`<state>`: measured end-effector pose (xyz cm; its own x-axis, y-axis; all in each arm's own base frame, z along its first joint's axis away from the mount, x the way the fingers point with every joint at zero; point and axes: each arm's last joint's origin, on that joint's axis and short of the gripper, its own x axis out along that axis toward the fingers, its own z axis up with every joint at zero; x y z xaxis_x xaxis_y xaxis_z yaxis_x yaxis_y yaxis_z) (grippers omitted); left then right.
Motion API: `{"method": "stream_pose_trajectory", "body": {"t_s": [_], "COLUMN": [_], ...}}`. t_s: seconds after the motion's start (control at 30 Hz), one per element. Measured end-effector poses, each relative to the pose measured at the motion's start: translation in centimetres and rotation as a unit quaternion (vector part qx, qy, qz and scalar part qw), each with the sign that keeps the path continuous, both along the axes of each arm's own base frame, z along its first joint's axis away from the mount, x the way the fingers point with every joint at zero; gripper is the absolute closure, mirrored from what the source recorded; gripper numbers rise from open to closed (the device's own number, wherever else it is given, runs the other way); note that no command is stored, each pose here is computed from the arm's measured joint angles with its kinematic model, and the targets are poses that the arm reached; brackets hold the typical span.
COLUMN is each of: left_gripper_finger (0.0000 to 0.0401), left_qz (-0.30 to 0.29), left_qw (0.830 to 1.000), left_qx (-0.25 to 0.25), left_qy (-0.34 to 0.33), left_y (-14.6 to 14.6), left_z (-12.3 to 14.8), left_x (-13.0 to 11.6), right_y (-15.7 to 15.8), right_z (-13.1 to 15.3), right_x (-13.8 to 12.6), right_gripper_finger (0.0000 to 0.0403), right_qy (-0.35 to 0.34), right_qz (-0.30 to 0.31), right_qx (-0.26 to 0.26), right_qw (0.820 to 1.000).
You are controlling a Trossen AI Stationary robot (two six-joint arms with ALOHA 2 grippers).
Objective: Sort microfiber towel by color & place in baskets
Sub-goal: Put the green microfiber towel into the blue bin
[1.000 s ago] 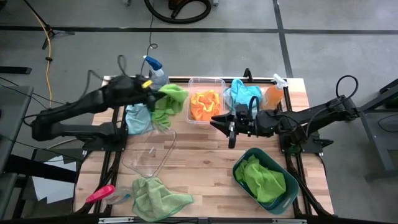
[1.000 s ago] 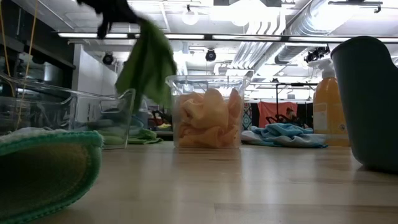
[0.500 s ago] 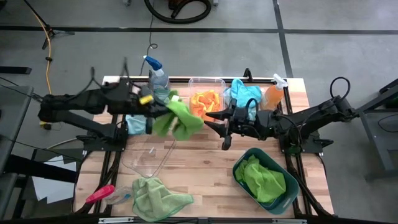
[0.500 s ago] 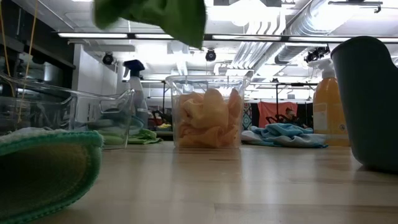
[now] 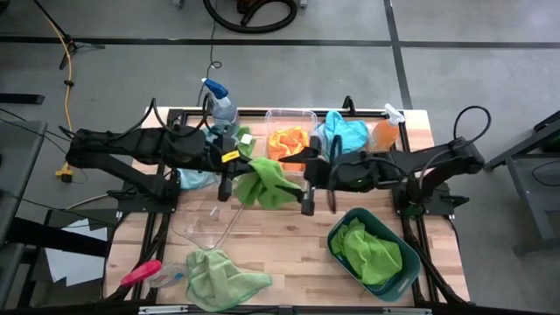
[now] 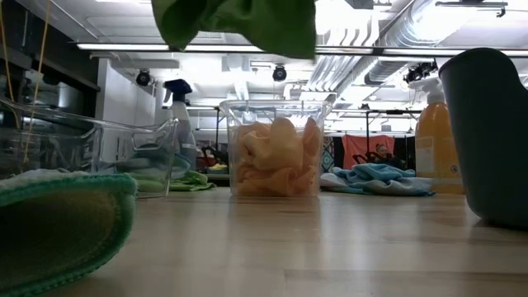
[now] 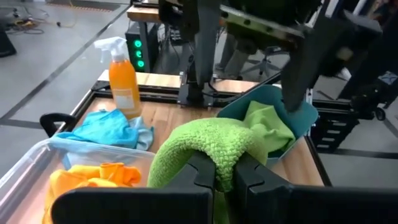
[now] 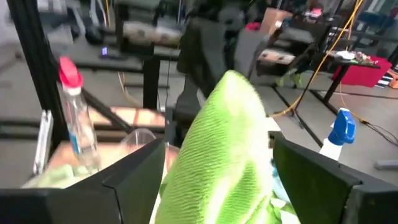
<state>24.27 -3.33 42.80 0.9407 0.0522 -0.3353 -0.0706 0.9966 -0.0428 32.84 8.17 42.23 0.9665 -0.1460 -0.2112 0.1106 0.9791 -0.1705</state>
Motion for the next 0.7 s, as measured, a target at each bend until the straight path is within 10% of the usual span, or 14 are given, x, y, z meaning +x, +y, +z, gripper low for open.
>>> {"method": "stream_pose_trajectory", "body": {"t_s": [0.7], "left_gripper_finger": [0.0401], "left_qz": [-0.021], "left_qw": [1.000], "left_qx": [0.004], "left_qy": [-0.005], "left_y": [-2.1], "left_z": [0.1], "left_x": [-0.4], "right_y": [0.9], "right_z": [-2.0], "right_x": [4.6], "right_gripper_finger": [0.0104], "right_qy": [0.043], "right_qz": [-0.031], "right_qx": [-0.059], "right_qw": [0.997]}}
